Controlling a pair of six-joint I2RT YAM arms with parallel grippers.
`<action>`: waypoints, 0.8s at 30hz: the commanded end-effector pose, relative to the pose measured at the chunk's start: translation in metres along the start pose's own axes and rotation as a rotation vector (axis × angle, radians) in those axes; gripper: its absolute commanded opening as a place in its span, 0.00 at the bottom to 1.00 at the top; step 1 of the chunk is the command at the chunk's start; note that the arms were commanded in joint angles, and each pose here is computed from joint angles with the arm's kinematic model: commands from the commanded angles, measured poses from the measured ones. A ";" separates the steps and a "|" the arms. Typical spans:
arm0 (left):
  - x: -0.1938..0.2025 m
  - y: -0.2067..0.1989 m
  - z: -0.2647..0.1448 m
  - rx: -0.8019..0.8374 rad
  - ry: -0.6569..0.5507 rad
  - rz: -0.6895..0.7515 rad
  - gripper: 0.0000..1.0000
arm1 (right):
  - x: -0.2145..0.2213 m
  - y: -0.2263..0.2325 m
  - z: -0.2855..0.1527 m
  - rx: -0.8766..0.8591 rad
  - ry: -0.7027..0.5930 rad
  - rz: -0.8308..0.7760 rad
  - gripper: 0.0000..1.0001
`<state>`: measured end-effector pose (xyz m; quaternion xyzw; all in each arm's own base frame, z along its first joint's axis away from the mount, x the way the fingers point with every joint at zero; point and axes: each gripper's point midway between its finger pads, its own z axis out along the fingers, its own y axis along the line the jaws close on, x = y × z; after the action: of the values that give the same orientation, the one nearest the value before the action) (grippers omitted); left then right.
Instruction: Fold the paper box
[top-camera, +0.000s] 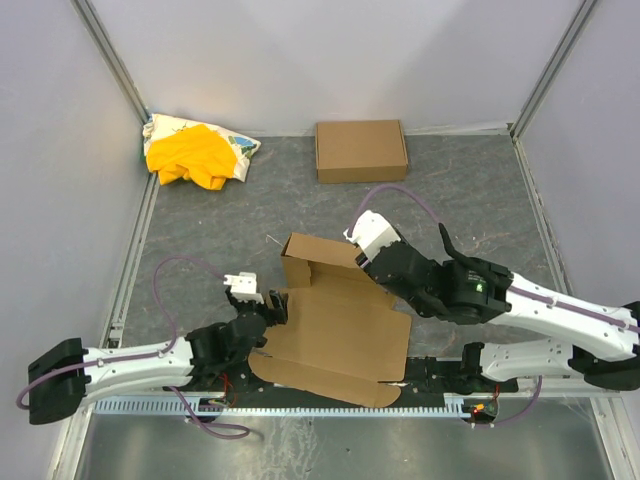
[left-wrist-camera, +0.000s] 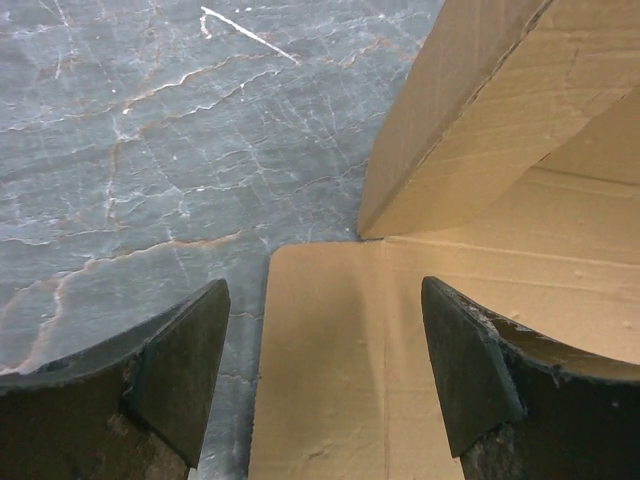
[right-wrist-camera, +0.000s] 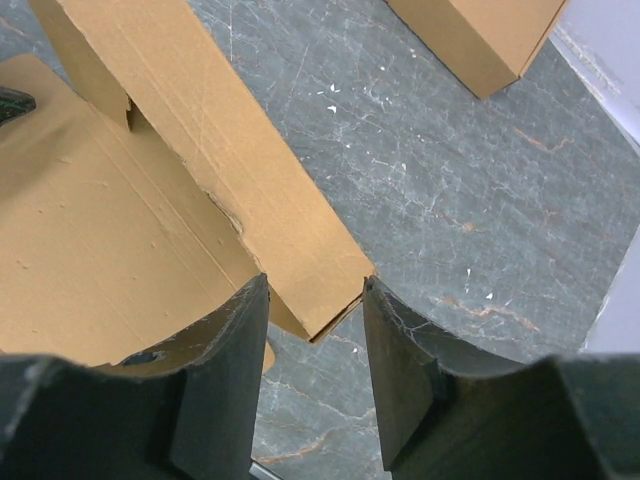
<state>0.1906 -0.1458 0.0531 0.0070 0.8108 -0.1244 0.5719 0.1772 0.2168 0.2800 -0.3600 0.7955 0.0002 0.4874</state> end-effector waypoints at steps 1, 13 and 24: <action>-0.041 -0.021 0.001 0.111 -0.218 -0.197 0.84 | 0.003 0.002 0.006 0.019 -0.023 0.084 0.50; -0.044 -0.035 0.014 0.080 -0.199 0.076 0.84 | -0.002 0.000 0.005 0.011 -0.049 0.118 0.49; -0.066 -0.051 0.029 0.023 -0.264 0.218 0.84 | 0.003 -0.003 -0.001 -0.002 -0.057 0.124 0.48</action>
<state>0.2198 -0.1808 0.0794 0.1014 0.7564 -0.0712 0.6422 0.1769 0.2144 0.2671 -0.3321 0.8051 0.0203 0.4911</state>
